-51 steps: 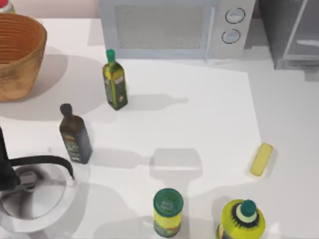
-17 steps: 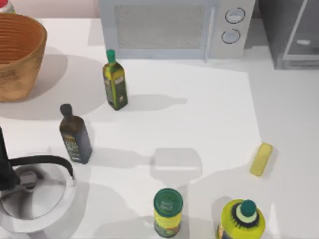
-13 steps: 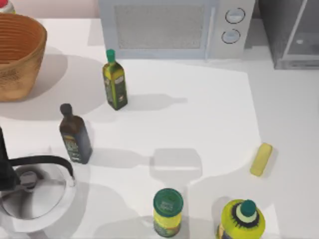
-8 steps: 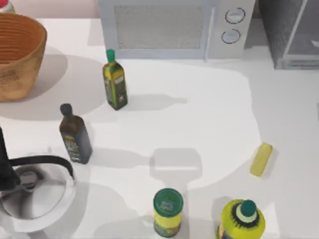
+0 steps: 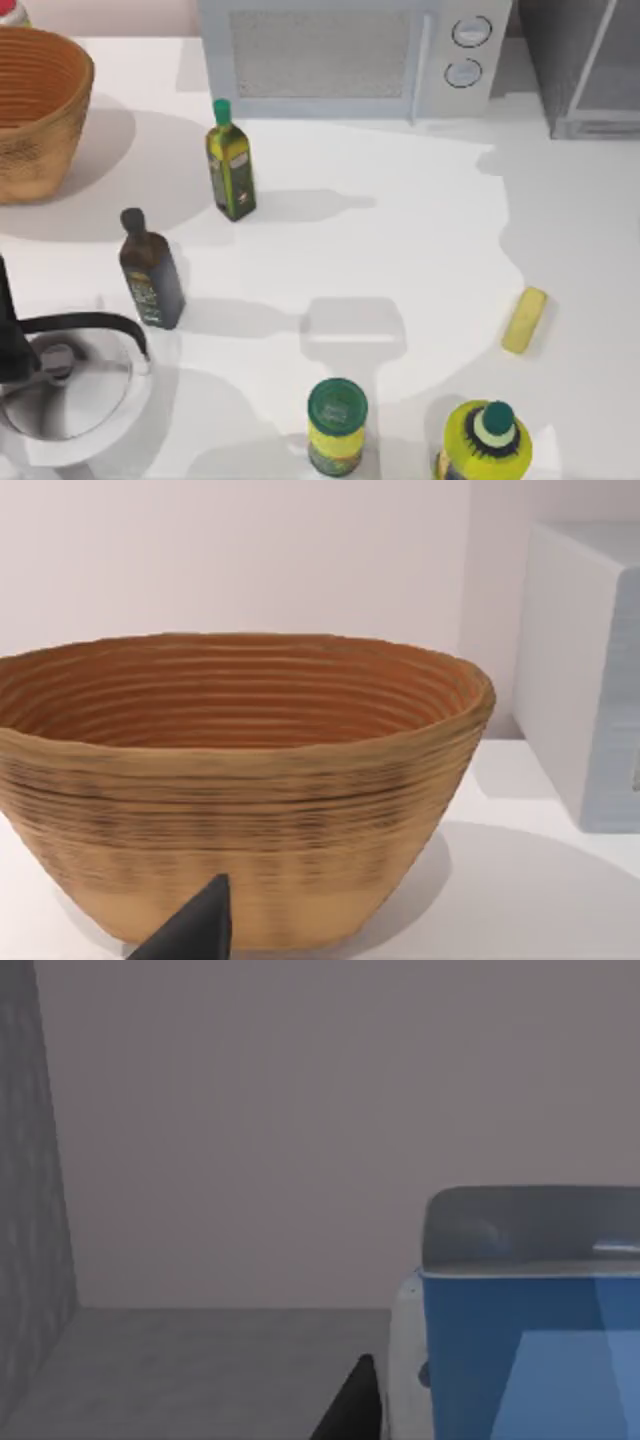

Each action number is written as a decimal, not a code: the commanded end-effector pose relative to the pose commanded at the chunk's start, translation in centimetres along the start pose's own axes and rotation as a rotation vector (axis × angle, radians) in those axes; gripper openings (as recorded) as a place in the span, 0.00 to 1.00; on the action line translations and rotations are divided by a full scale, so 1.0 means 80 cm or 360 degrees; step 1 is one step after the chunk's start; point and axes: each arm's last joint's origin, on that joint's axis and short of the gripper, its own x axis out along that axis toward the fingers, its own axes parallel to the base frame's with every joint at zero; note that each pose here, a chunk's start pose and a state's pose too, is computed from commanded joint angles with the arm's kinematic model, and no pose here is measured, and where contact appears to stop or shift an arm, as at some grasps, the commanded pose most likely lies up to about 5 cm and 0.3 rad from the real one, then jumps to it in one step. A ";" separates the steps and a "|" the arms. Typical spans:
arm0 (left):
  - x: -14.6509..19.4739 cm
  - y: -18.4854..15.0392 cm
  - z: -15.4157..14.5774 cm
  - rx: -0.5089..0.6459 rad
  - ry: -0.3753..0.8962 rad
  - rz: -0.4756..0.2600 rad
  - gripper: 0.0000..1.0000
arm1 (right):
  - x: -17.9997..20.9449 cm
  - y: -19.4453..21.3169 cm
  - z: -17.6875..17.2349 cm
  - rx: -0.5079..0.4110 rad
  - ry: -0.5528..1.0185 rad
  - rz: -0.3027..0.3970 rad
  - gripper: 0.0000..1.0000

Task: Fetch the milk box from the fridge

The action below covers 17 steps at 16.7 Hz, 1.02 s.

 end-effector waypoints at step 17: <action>0.000 0.000 0.000 0.0000 0.0000 0.0000 1.00 | -0.104 0.014 0.011 0.0008 0.0064 0.0015 0.00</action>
